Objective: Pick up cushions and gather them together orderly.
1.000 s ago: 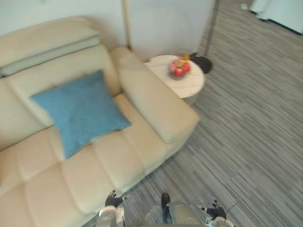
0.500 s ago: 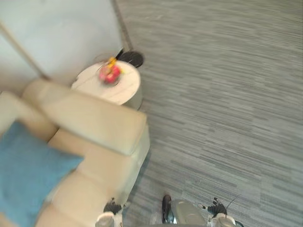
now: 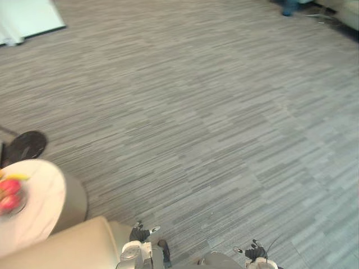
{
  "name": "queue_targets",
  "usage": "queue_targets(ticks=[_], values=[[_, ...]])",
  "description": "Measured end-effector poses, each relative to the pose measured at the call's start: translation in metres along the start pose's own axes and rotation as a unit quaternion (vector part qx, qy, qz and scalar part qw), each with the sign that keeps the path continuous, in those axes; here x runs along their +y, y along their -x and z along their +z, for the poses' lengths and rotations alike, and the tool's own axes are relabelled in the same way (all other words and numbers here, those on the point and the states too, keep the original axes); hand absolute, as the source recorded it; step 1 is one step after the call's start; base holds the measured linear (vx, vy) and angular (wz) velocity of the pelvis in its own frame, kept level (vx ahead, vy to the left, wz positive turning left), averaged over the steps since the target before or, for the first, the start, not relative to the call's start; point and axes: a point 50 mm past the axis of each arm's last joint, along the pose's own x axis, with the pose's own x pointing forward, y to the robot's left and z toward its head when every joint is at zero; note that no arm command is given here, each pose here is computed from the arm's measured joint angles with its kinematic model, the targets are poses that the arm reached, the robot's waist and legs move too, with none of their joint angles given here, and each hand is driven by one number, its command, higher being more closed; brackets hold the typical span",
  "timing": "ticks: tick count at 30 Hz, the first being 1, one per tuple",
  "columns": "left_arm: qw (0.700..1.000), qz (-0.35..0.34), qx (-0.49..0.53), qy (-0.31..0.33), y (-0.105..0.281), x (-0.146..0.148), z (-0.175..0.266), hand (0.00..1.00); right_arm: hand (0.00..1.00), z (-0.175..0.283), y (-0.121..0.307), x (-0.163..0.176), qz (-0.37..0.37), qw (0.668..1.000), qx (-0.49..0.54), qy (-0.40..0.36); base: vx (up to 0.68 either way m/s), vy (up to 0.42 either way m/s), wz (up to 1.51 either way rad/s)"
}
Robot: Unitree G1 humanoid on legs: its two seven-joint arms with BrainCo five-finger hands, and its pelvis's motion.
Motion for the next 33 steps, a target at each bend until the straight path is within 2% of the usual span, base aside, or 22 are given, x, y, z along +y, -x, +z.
queue_targets(ticks=[9,14,16,22,30,33], values=[[0.997,-0.011,0.005,-0.078,-0.009,0.006,0.013,0.0,0.0,0.035,-0.009,0.009,0.009,0.999,-0.039,-0.016,0.28,0.034,-1.17],[0.996,-0.032,-0.006,-0.081,-0.009,-0.009,0.018,0.0,0.0,0.036,-0.013,-0.005,-0.01,0.999,-0.03,-0.016,0.29,-0.129,-0.34],[0.996,-0.042,-0.004,-0.074,-0.008,-0.016,0.015,0.0,0.0,0.021,-0.01,-0.015,-0.027,0.999,-0.013,-0.03,0.3,-0.143,0.15],[0.998,-0.034,-0.014,-0.044,-0.003,-0.014,0.011,0.0,0.0,0.006,-0.006,-0.016,-0.029,0.999,0.007,-0.04,0.18,-0.021,-0.67],[0.998,-0.049,-0.02,-0.046,-0.001,-0.025,0.013,0.0,0.0,-0.004,-0.003,-0.024,-0.043,0.996,0.021,-0.08,0.34,0.183,-0.97],[0.998,-0.037,-0.013,-0.051,-0.001,-0.015,0.008,0.0,0.0,-0.019,0.002,-0.019,-0.044,0.992,0.042,-0.11,0.66,0.293,-0.78]])
